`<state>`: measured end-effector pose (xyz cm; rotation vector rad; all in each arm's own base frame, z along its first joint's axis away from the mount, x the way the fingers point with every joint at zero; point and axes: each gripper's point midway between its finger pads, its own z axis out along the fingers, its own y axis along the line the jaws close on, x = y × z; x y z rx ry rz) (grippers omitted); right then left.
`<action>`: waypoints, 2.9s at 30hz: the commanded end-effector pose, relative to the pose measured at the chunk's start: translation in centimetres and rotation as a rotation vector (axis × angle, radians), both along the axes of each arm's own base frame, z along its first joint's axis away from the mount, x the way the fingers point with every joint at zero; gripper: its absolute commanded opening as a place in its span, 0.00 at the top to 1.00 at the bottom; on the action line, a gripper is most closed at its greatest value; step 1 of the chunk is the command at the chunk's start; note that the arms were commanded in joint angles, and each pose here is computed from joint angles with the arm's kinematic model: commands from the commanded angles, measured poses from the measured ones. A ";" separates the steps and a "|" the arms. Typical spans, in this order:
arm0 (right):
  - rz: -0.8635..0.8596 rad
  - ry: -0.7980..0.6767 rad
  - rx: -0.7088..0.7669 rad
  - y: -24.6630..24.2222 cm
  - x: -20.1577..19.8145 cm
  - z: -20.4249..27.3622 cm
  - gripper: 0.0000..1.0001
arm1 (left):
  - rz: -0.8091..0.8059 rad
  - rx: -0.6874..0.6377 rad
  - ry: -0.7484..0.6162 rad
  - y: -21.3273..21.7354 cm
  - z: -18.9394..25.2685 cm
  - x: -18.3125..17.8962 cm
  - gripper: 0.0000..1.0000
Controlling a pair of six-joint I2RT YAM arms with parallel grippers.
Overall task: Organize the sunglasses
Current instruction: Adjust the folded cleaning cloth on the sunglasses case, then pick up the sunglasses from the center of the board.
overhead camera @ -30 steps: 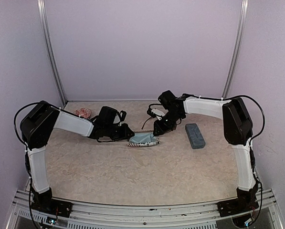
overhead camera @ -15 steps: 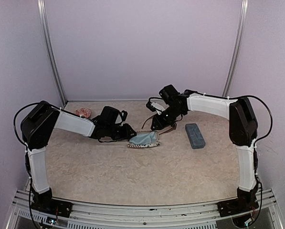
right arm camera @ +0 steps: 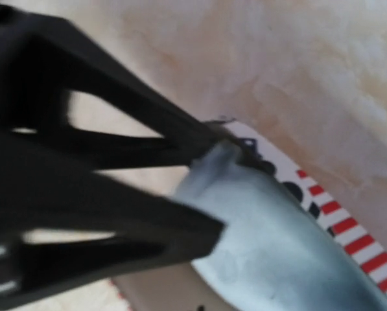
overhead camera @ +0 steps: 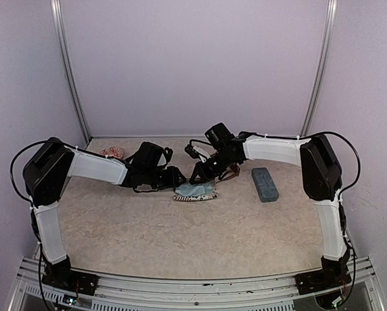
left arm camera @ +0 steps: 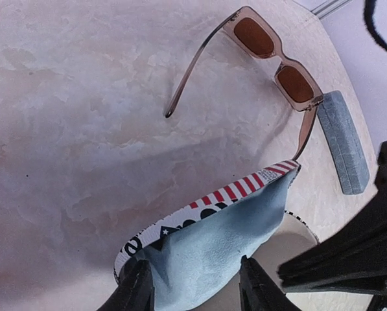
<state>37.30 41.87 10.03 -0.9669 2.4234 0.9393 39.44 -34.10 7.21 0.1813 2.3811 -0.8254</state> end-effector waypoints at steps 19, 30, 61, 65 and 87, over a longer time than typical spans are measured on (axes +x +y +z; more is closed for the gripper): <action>-0.264 -0.015 -0.145 -3.9 4.0 -6.8 1.00 | -0.126 -0.035 -0.047 -3.4 3.3 -2.5 0.51; -0.243 -0.046 -0.050 -3.5 3.1 -3.3 0.96 | -0.178 -0.015 0.011 -5.3 0.6 -2.0 0.53; -0.489 -0.348 -0.165 -16.7 12.7 4.9 0.48 | 0.033 -0.095 -0.230 3.5 16.1 -3.4 0.22; -0.458 -0.273 -0.154 -16.8 13.4 2.3 0.49 | 0.110 -0.098 -0.291 6.3 18.9 -3.8 0.09; -0.429 -0.175 -0.280 -17.2 15.3 -4.8 0.76 | 0.275 -0.140 -0.332 13.5 21.9 -6.0 0.01</action>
